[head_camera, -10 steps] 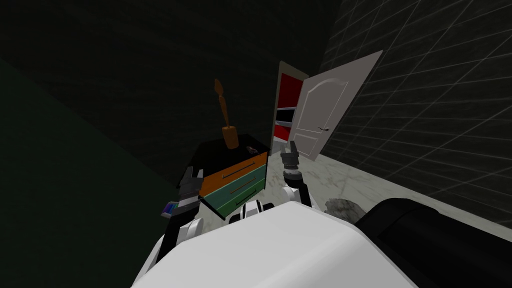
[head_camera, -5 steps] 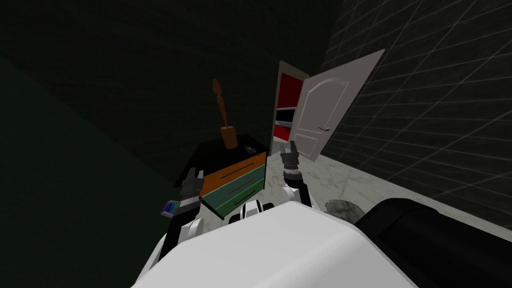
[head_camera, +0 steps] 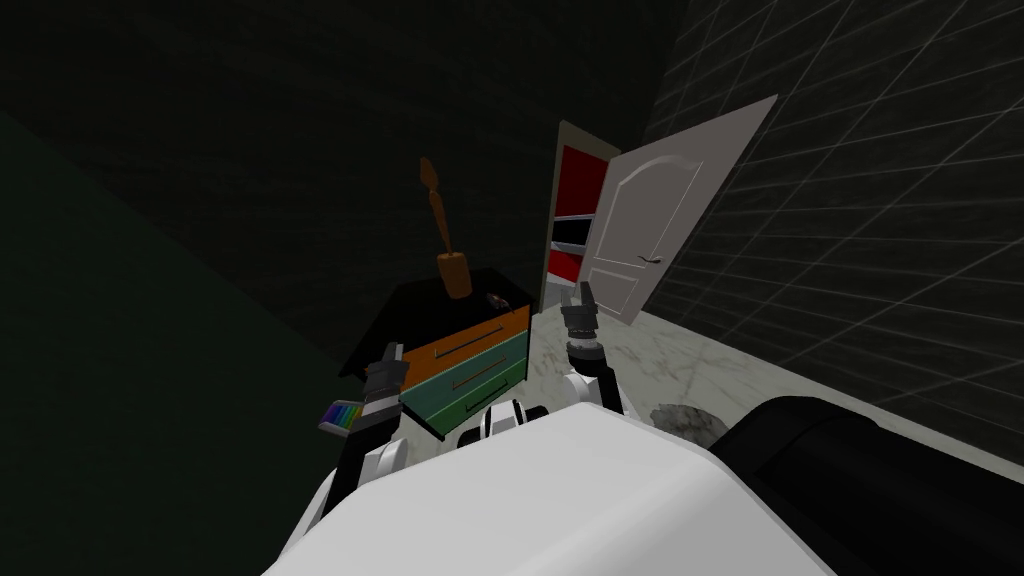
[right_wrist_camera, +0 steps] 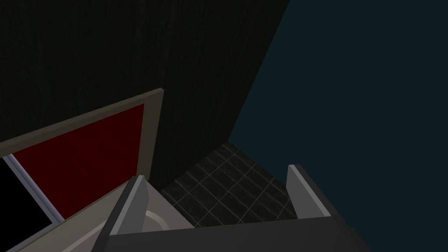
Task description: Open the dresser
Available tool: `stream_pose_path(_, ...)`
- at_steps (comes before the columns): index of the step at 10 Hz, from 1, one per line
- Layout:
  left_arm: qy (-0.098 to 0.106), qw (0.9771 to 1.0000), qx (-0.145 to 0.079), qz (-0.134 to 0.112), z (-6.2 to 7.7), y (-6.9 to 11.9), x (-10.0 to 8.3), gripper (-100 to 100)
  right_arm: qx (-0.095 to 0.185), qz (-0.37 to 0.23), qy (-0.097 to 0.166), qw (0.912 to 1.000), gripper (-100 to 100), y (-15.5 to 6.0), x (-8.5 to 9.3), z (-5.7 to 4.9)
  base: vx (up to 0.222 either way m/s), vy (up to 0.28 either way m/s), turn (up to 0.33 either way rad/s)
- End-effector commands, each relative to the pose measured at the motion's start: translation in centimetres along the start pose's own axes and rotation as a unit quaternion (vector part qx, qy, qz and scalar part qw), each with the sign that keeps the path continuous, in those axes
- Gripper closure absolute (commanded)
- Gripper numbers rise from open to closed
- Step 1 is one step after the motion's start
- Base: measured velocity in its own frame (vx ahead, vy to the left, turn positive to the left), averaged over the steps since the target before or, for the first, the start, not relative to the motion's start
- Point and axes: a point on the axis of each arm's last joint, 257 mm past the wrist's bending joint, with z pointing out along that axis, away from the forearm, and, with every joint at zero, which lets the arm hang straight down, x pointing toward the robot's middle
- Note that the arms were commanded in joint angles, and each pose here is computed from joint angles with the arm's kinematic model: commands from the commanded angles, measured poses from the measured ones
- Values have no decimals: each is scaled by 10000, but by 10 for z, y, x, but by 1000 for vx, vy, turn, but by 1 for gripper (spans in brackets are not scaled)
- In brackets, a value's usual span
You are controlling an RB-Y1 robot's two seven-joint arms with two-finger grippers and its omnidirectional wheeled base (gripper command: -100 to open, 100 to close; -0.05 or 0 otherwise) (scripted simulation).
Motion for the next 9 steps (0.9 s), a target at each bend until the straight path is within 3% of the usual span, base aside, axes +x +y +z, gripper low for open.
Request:
stream_pose_path(1,-33,9996,-293,-25,-13,26,-4,-100,0,0,0,10000,0,0,0,0,1,-53,21)
stream_pose_path(6,-61,9993,-361,-21,-16,33,-7,-100,0,-1,0,10000,0,0,0,0,1,-28,9)
stream_pose_path(9,-134,9987,-492,-27,-22,48,-14,-100,0,-1,0,10000,0,0,0,0,9,-44,25)
